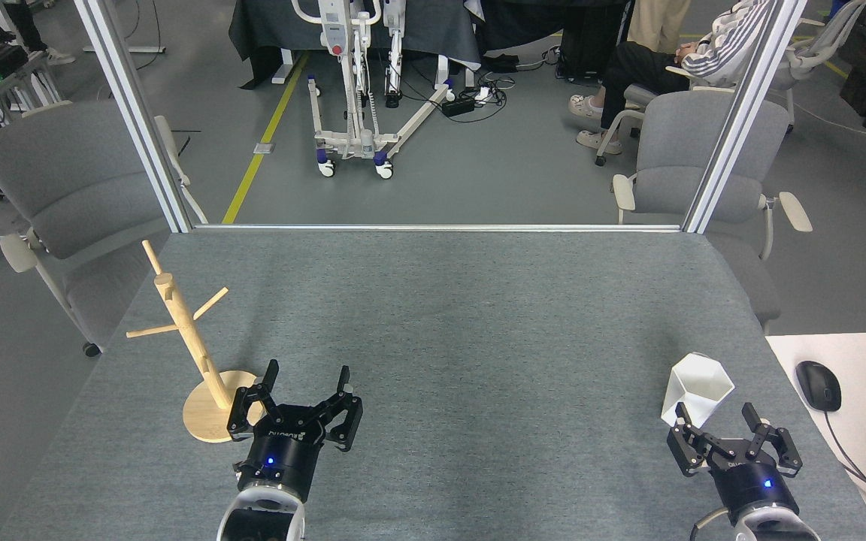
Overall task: Hang cup on storage rack
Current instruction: 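Close the right gripper on the rim of the white cup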
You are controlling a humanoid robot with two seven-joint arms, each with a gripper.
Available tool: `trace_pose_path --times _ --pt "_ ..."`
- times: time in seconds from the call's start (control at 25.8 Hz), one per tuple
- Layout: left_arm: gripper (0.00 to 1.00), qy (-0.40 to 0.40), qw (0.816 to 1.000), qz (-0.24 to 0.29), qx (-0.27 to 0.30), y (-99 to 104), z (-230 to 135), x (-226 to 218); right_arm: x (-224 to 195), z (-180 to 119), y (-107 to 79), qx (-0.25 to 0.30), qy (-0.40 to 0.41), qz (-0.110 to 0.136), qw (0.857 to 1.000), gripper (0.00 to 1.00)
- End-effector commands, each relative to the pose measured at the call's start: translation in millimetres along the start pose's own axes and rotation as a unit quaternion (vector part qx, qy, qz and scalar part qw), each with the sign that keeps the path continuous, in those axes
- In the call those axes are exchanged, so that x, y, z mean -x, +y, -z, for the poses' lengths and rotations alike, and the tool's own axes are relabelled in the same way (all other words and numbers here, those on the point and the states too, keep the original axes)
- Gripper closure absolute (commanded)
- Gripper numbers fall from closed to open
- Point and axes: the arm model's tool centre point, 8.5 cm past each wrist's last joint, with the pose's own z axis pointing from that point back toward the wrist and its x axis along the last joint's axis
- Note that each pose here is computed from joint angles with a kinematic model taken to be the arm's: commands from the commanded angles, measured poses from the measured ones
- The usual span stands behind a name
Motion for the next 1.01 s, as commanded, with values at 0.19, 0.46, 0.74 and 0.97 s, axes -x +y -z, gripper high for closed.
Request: trace_pose_path --times 0.19,0.46,0.74,0.97 --pt "0.0 0.0 1.0 0.002 -0.003 2.3 2.5 1.1 1.7 7.1 -2.1 -0.001 0.003 0.002 1.0 0.0" --pt "0.0 -0.001 1.0 0.002 -0.002 1.8 2.9 1.3 0.7 6.9 1.2 -0.006 0.003 0.003 1.0 0.0" --pt "0.0 0.0 1.0 0.002 -0.002 1.8 3.3 2.0 -1.6 14.5 -3.6 -0.002 0.003 0.007 1.0 0.0" --pt "0.0 0.0 1.0 0.002 0.002 -0.9 3.1 1.8 -9.5 26.8 -8.9 -0.001 -0.004 0.01 1.0 0.0"
